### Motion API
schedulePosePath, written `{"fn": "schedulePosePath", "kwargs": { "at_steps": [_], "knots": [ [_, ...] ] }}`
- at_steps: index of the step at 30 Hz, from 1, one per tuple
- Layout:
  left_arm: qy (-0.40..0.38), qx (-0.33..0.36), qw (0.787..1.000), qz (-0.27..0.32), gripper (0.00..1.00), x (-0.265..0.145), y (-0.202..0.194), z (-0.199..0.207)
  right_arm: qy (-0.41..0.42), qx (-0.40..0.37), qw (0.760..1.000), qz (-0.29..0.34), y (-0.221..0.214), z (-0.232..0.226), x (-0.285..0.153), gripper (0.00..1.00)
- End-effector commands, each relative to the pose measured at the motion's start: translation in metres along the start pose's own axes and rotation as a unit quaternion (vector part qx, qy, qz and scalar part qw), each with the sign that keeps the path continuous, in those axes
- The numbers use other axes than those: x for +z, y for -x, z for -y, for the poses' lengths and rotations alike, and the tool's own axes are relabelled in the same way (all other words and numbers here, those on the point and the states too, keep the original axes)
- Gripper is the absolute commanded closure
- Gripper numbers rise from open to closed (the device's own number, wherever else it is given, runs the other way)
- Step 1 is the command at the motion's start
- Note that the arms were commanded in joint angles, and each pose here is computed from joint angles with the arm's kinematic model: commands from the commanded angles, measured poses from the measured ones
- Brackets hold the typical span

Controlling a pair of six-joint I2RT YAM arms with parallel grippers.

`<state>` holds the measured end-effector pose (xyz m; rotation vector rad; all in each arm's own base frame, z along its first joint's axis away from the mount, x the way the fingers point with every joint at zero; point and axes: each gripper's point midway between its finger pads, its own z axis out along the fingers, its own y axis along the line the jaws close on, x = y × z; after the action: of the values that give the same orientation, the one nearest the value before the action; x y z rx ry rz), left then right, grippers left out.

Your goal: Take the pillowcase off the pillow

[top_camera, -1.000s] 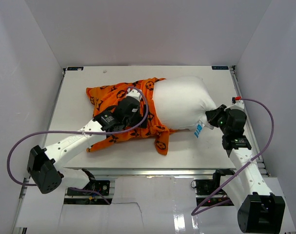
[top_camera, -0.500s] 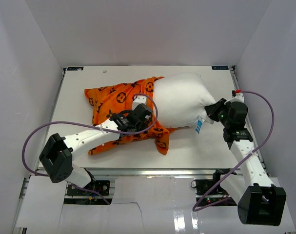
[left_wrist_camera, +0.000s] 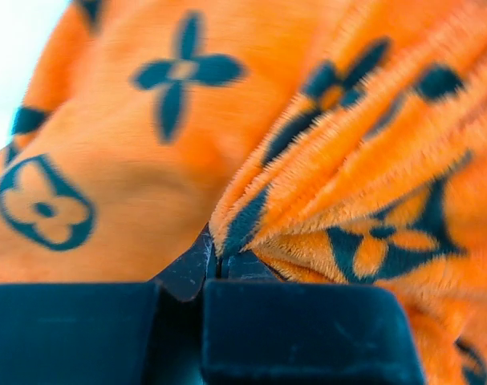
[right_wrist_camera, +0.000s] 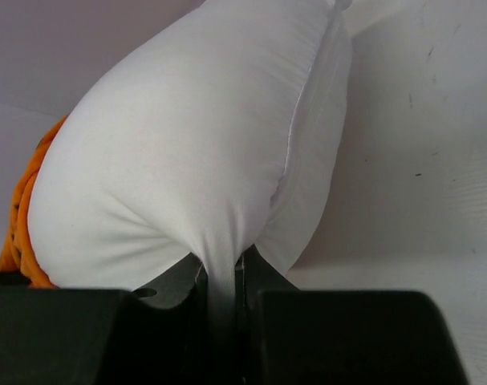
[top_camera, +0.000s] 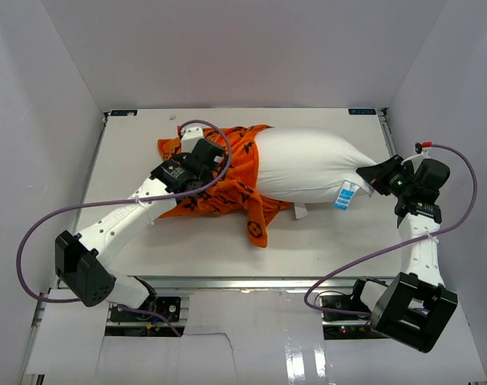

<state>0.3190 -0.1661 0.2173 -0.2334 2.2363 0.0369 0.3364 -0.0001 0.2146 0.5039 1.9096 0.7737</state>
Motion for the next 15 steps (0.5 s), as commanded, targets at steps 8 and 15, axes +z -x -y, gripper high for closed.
{"fn": "schedulePosePath", "kwargs": {
  "at_steps": [8,15],
  "knots": [
    [0.287,-0.035,0.954,0.075,1.00,-0.021,0.094,-0.207,-0.085,-0.028,0.981,0.171,0.108,0.045,-0.036,0.92],
    [0.304,-0.067,0.945,0.102,1.00,-0.025,0.130,-0.248,-0.090,-0.024,0.980,0.176,0.115,0.050,-0.040,0.92]
  ]
}}
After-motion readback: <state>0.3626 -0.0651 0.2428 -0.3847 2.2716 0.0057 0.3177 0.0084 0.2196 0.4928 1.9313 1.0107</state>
